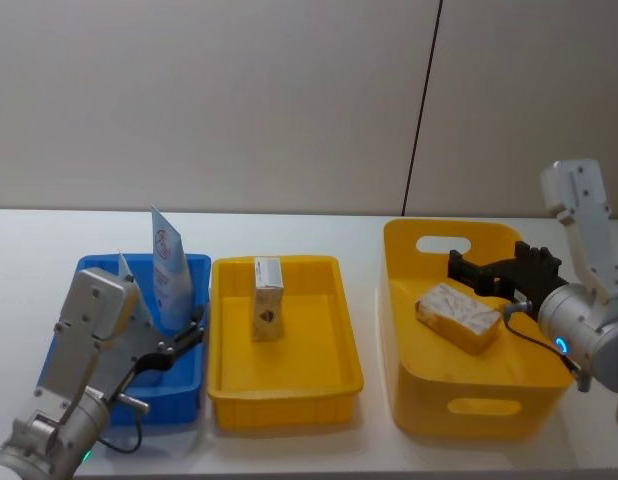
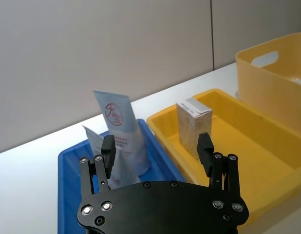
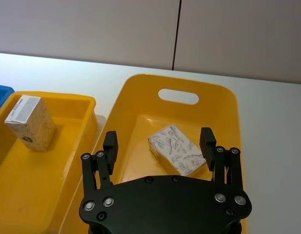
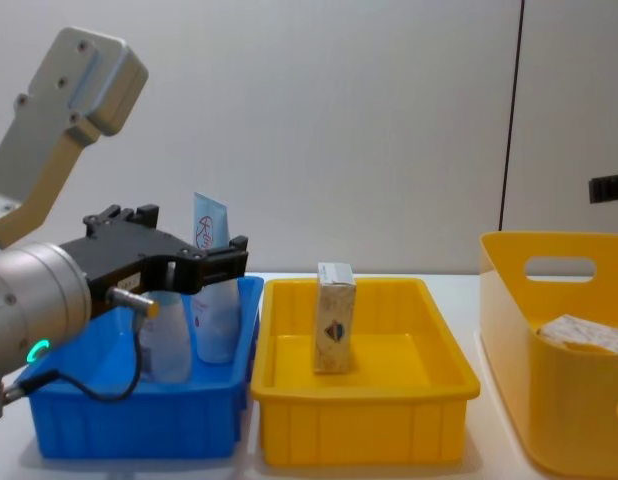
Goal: Bimanual collaborative sorting of washing and personal care products
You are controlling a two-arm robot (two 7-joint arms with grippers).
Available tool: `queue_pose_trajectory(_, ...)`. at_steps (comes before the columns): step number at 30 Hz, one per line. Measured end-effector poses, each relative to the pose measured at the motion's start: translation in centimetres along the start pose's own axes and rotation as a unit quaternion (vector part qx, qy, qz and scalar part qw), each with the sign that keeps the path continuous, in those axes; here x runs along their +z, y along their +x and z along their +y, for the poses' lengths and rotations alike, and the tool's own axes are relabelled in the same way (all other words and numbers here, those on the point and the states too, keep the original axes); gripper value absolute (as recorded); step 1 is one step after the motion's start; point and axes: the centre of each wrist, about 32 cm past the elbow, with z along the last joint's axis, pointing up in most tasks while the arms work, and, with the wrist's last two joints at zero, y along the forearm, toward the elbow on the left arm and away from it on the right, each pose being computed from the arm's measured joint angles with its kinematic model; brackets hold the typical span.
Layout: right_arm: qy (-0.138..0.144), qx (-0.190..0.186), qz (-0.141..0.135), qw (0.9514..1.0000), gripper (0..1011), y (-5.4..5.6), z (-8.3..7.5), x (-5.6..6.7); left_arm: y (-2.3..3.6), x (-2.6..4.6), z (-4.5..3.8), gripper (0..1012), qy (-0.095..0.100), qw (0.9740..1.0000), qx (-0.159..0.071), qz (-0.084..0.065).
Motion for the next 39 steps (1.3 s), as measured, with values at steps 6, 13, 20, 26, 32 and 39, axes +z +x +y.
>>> queue_pose_trajectory(6,0.000,0.000,0.000,1.0000,1004,0.0,0.0,0.0,0.12,-0.58,-0.25,1001,0.016,0.9997,0.018,-0.002)
queue_pose_trajectory(13,0.000,0.000,0.000,1.0000,1004,0.0,0.0,0.0,0.36,-1.24,-0.78,1001,0.028,0.9991,0.032,0.002)
queue_pose_trajectory(20,0.000,0.000,0.000,1.0000,1004,0.0,0.0,0.0,0.62,-2.01,-1.69,1001,0.036,0.9980,0.048,0.020)
queue_pose_trajectory(26,0.000,0.000,0.000,1.0000,1004,0.0,0.0,0.0,0.80,-2.55,-2.62,1001,0.041,0.9965,0.060,0.041)
queue_pose_trajectory(32,0.000,0.000,0.000,1.0000,1004,0.0,0.0,0.0,0.78,-2.97,-3.52,1001,0.045,0.9951,0.068,0.057)
queue_pose_trajectory(39,0.000,0.000,0.000,1.0000,1004,0.0,0.0,0.0,0.52,-3.41,-4.68,1001,0.046,0.9934,0.074,0.075)
